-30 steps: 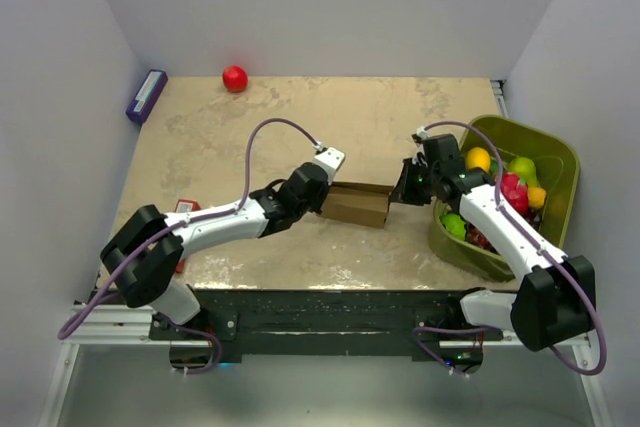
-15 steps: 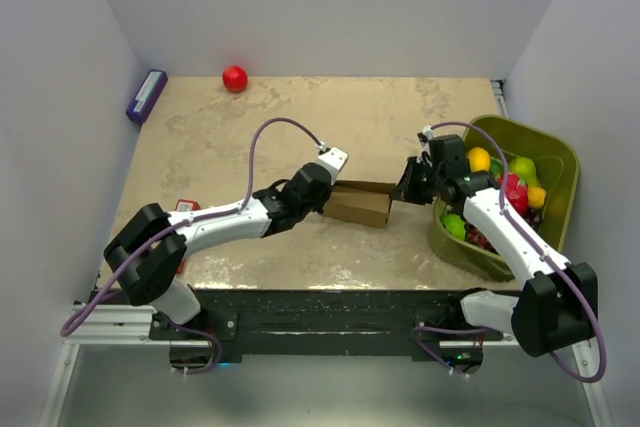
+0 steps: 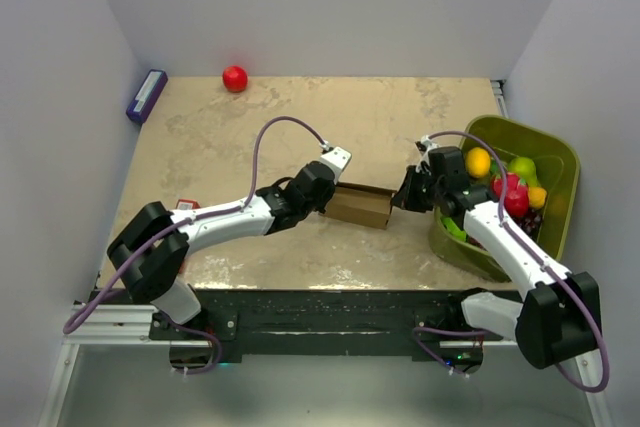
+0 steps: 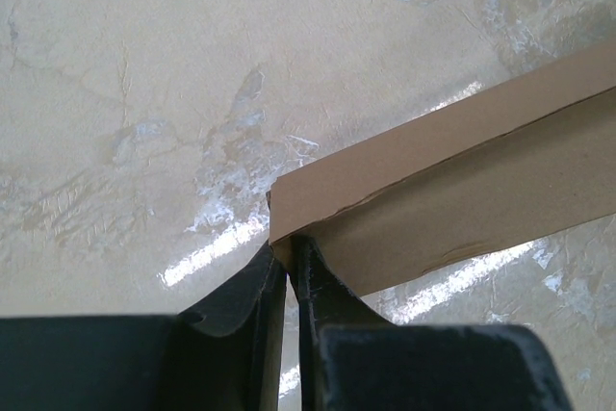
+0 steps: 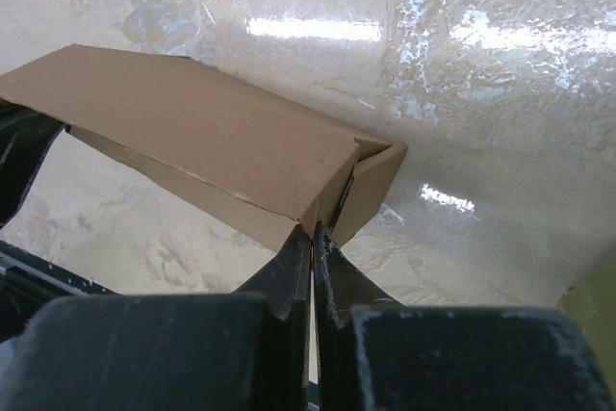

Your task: Fold the paper box

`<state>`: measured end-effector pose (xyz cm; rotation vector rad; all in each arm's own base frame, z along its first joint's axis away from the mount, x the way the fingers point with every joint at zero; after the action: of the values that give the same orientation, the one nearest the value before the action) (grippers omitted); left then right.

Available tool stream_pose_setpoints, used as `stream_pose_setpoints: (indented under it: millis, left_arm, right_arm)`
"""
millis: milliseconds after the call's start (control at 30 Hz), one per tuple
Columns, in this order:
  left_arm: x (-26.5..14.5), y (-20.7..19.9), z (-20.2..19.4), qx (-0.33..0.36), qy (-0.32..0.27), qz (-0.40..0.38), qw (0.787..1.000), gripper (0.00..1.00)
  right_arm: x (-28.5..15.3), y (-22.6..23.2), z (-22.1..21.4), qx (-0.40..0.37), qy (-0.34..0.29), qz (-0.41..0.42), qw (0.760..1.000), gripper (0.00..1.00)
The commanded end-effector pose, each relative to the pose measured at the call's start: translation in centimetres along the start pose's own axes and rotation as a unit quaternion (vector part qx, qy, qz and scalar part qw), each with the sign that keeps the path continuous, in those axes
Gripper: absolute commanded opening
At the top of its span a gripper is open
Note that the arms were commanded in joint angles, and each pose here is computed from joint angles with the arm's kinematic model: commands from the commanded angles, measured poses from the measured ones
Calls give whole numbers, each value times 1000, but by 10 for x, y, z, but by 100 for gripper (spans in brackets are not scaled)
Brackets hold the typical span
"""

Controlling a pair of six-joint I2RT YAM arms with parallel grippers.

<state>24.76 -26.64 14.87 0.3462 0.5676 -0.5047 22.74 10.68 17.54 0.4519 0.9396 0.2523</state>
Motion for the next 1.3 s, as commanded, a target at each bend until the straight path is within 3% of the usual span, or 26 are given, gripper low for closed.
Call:
stream_pose_setpoints:
  millis: [0,200,267,533,833,1033,1133,1267]
  left_arm:
    - [-2,-11,-36,32,93,-29,995,0]
    - [-7,-13,-28,18,79,-42,996,0]
    - [-9,-13,-23,13,72,-47,996,5]
    - [-31,-8,-3,-6,30,-56,998,49]
    - [-56,-8,6,-25,3,-102,994,82]
    - [-80,-3,31,-82,-46,-164,982,87]
    - [-78,23,44,-150,-78,-194,966,87]
    - [-67,35,50,-169,-96,-201,960,86]
  right_arm:
    - [6,-13,-20,-15,24,-35,999,0]
    - [8,-12,-30,-38,26,-66,997,0]
    - [8,-10,-30,-43,20,-77,996,0]
    - [3,-6,-24,-31,-9,-89,996,0]
    - [3,-4,-22,-32,-15,-90,995,0]
    - [3,-3,-22,-36,-18,-87,995,0]
    - [3,-4,-23,-38,-19,-87,995,0]
    - [3,-4,-23,-43,-21,-87,995,0]
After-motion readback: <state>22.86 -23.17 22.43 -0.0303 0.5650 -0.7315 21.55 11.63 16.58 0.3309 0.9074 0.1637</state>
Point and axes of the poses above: each gripper's point midway between its finger pads, its own x axis out along the fingers, its own y axis along the line the jaws close on, z = x × y, the point moved 8 cm from there along -x, back along the fingers, and after that the axes turned 4 degrees about x, right-handed, at the moved point
